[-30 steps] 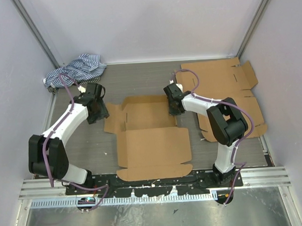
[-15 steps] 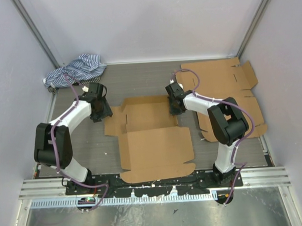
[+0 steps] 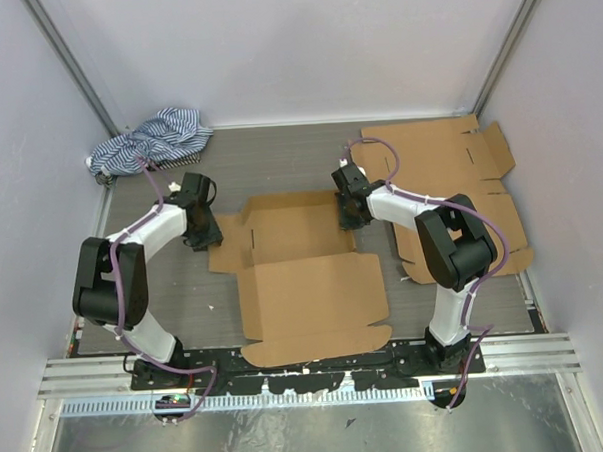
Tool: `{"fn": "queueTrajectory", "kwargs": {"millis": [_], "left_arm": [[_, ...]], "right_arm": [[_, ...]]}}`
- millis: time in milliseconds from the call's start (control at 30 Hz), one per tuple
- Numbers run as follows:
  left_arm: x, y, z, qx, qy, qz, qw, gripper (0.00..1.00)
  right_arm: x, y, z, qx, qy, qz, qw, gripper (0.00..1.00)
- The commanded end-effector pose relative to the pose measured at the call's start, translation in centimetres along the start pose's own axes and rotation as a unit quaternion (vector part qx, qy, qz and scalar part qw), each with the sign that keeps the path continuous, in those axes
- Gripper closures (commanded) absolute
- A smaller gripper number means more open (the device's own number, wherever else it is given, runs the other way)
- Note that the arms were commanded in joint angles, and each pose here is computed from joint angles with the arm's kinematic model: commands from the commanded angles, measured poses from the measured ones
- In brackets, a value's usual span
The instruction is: Fold the paper box
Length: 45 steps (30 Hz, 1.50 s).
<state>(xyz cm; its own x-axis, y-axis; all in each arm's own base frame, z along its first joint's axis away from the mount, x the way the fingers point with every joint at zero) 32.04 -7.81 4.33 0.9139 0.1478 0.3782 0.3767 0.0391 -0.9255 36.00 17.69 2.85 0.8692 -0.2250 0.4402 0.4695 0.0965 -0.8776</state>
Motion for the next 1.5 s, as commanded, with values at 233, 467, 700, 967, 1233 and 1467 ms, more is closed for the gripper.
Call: {"fn": "queueTrajectory", "kwargs": {"millis": [233,467,700,967,1233,1467], "left_arm": [[0.9,-2.8,-1.2,-0.056,-0.013,-0.044,0.997,0.8],[2.4,-6.4,-2.4,-0.105,-0.024,-0.089,0.99,0.98],[3.0,-9.2,-4.8,-0.178,-0.019,-0.114,0.977,1.0],[2.1,-9.2,-8.7,-0.229,0.026,-0.113,0.967,0.91],[1.1,-6.9,-9.0,-0.239,0.023,-0.11,0.964,0.58],[1.7,-7.6,-9.4,-0.252,0.024,-0.129,0.959,0.51]], "right_arm": [[-1.2,-0.2,-0.3,0.0,-0.009,0.028,1.0,0.99],[-1.1,0.0,-0.6,-0.012,-0.013,0.028,0.999,0.99],[-1.1,0.2,-0.4,-0.02,-0.017,0.028,0.999,0.99],[-1.0,0.2,0.2,-0.027,-0.028,0.024,0.999,0.99],[-1.1,0.2,0.1,-0.028,-0.029,0.025,0.999,0.99],[-1.2,0.2,0.3,-0.023,-0.028,0.027,0.999,0.99]]}}
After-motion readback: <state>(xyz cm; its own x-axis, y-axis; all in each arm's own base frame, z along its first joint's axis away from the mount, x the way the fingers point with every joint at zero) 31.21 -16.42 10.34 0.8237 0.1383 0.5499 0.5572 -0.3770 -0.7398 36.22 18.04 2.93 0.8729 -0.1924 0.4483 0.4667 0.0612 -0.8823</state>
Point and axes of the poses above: each gripper's point midway between its finger pads, its own y axis out along the fingers, its own z axis along the line the jaws close on, x = y × z, the point moved 1 cm from there along -y, back along the fingers, and after that the axes turned 14 degrees about y, right-handed, at the moved point
